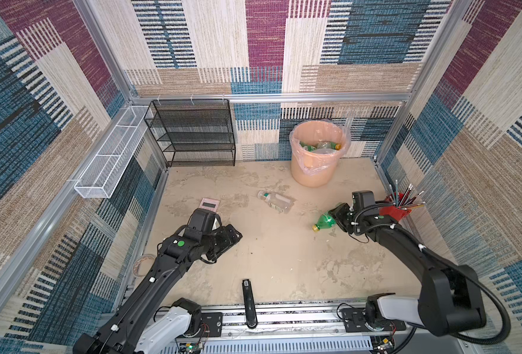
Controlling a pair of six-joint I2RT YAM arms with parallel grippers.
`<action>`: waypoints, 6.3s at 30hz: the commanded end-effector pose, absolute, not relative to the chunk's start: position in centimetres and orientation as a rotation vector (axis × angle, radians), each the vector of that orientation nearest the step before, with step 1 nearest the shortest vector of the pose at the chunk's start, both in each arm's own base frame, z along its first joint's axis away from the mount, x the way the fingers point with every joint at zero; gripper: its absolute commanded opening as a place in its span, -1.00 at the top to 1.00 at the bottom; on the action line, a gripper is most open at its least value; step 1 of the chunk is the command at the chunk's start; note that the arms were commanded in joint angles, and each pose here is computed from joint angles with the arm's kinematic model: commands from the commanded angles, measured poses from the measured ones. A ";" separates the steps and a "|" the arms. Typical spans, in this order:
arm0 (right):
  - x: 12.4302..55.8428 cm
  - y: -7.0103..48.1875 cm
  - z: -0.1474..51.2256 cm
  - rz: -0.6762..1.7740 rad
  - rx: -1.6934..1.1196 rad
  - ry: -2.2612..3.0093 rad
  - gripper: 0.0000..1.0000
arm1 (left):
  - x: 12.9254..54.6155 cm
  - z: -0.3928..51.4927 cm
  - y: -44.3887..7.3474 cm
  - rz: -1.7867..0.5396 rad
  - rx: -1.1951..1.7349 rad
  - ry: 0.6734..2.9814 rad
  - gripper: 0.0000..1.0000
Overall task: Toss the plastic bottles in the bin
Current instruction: 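Lift the yellow-capped green bottle and carry it toward the bin with the right gripper, then open the right gripper over the bin to drop the bottle, then lower the right gripper onto the second yellow-capped green bottle and grasp it, then carry the green bottle over the bin and open the right gripper, then lower the right gripper onto the clear white-capped bottle and grasp it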
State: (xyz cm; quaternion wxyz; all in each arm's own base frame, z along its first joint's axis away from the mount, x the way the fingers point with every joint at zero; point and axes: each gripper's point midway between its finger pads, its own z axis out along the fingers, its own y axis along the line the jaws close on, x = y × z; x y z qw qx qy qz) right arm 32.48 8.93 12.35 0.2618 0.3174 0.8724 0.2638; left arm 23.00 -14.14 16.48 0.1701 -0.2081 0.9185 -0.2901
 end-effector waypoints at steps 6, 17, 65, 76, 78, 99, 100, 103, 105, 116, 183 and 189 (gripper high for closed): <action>28.0 7.2 15.0 0.544 0.573 2.124 0.25 | 25.2 17.1 -16.2 -0.924 -0.526 2.599 -0.62; 30.0 5.6 26.8 0.413 0.300 1.665 0.31 | 26.9 18.0 -17.3 -0.934 -0.491 2.626 -0.61; 29.2 22.6 15.9 0.841 0.269 2.705 -0.62 | 27.3 16.4 -17.5 -0.956 -0.561 2.624 -0.61; 27.5 26.4 9.9 0.658 0.066 2.918 -0.75 | 25.8 16.6 -16.6 -0.918 -0.530 2.628 -0.61; 26.3 26.3 8.3 0.590 0.010 2.966 -0.76 | 25.5 16.8 -16.3 -0.907 -0.524 2.624 -0.62; 23.8 24.2 6.7 0.409 -0.065 2.955 -0.06 | 24.7 16.9 -15.4 -0.906 -0.538 2.602 -0.62; 24.2 24.0 7.4 0.434 -0.030 2.926 -0.05 | 24.7 16.9 -15.4 -0.906 -0.539 2.602 -0.62; 25.8 23.3 9.9 0.541 0.098 2.808 -0.04 | 24.8 17.0 -15.5 -0.911 -0.541 2.600 -0.62; 27.1 22.2 11.8 0.608 0.202 2.704 -0.04 | 24.9 17.0 -15.5 -0.911 -0.543 2.598 -0.62; 37.7 14.1 27.4 0.721 0.421 2.024 -0.10 | 25.9 17.8 -15.7 -0.899 -0.537 2.586 -0.62; 45.6 30.2 11.5 0.034 -0.643 2.569 -0.99 | 24.0 17.9 -13.6 -0.854 -0.541 2.561 -0.65; 46.4 31.1 8.0 0.010 -0.722 2.614 -0.97 | 23.9 18.0 -13.1 -0.848 -0.557 2.551 -0.65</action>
